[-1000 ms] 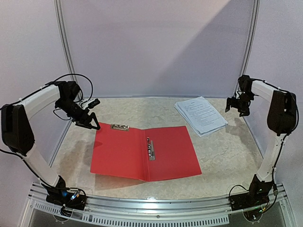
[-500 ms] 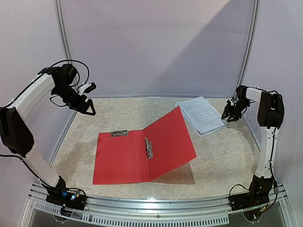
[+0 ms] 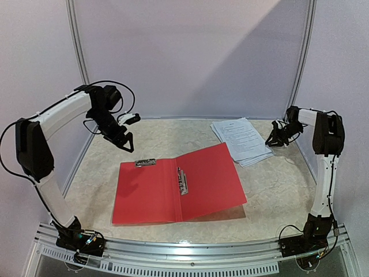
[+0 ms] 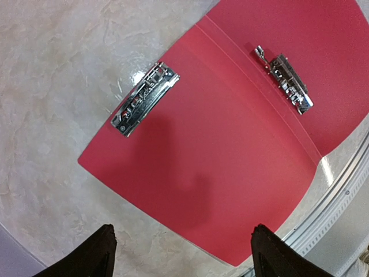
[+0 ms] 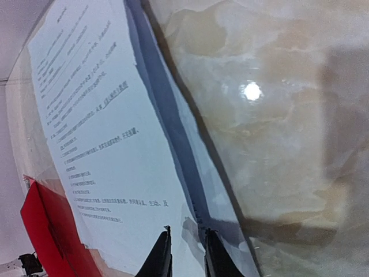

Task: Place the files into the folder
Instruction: Pick up the file from the corner of the board.

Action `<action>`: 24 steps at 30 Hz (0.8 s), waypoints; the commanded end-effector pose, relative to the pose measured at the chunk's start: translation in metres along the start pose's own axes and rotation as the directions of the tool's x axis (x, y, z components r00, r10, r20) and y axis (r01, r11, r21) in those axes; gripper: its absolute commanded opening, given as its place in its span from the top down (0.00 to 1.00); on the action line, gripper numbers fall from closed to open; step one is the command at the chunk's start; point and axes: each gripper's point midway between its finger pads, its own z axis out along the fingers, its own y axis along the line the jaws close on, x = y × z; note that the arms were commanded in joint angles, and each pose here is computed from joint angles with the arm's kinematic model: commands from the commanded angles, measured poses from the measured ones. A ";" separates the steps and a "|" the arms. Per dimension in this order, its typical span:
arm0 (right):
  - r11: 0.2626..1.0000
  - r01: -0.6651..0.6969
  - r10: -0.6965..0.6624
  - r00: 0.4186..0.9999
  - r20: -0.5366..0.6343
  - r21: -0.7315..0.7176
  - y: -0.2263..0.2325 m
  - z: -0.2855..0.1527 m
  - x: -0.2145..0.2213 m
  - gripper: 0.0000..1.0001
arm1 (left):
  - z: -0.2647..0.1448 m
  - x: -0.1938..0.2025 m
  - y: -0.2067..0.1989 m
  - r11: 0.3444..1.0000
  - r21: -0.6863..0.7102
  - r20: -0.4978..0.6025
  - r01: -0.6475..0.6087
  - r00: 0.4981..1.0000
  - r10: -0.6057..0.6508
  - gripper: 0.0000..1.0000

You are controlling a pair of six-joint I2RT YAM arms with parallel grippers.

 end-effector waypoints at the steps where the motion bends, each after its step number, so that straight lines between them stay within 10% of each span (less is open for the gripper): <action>1: 0.992 0.012 -0.008 0.999 0.033 -0.128 0.029 -0.013 -0.005 0.82 | 0.004 -0.009 -0.004 0.999 0.005 0.001 -0.033 0.999 0.033 0.18; 14: 0.986 -0.052 0.055 0.998 0.013 -0.158 0.024 0.002 -0.004 0.81 | 0.031 -0.094 -0.019 0.966 -0.134 0.044 -0.221 0.972 0.229 0.22; 24: 0.988 -0.079 0.076 0.997 -0.025 -0.136 0.012 0.015 0.007 0.80 | 0.101 -0.178 -0.081 0.798 -0.324 0.017 -0.508 0.841 0.541 0.25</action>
